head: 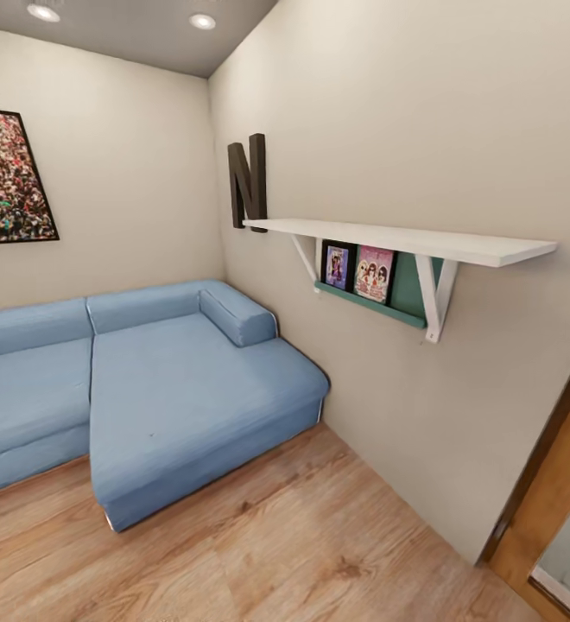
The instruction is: Turn on the radio receiver that's on the table in the living room.
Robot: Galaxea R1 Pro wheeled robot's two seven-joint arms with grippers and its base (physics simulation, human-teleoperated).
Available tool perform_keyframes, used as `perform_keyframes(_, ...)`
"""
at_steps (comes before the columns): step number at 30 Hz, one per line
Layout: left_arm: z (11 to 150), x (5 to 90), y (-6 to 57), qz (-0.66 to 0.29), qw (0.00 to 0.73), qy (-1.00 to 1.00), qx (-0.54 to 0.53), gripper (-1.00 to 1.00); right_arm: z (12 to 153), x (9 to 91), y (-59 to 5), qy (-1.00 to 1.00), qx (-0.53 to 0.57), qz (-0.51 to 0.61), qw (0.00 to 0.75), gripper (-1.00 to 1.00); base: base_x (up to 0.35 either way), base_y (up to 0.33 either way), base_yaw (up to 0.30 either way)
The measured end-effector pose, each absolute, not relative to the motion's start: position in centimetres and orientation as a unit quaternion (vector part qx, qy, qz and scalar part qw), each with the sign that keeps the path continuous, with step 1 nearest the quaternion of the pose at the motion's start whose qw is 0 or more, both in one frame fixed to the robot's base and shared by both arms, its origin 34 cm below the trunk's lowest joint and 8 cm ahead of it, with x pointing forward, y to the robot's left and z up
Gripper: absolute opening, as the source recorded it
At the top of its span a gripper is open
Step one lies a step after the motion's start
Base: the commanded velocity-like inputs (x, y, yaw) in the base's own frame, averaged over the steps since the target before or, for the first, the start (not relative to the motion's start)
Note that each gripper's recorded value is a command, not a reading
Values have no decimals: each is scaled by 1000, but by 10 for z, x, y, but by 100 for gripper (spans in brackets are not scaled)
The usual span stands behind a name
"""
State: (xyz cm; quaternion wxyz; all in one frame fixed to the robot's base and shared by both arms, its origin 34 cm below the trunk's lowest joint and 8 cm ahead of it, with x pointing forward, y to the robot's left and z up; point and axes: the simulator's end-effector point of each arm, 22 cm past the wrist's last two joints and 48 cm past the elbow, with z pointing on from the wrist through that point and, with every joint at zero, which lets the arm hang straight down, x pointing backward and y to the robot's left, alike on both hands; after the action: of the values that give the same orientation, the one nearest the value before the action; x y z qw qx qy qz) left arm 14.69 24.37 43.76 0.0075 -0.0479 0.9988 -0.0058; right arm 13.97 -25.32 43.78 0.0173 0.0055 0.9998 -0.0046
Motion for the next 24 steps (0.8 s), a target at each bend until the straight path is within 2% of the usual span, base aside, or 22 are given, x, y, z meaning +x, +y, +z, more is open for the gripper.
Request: perform_keyframes(24, 438, 147, 244, -6, 8, 999, -48, 100, 438, 140, -253, 1000, 6, -4, 17, 100, 0, 0, 270)
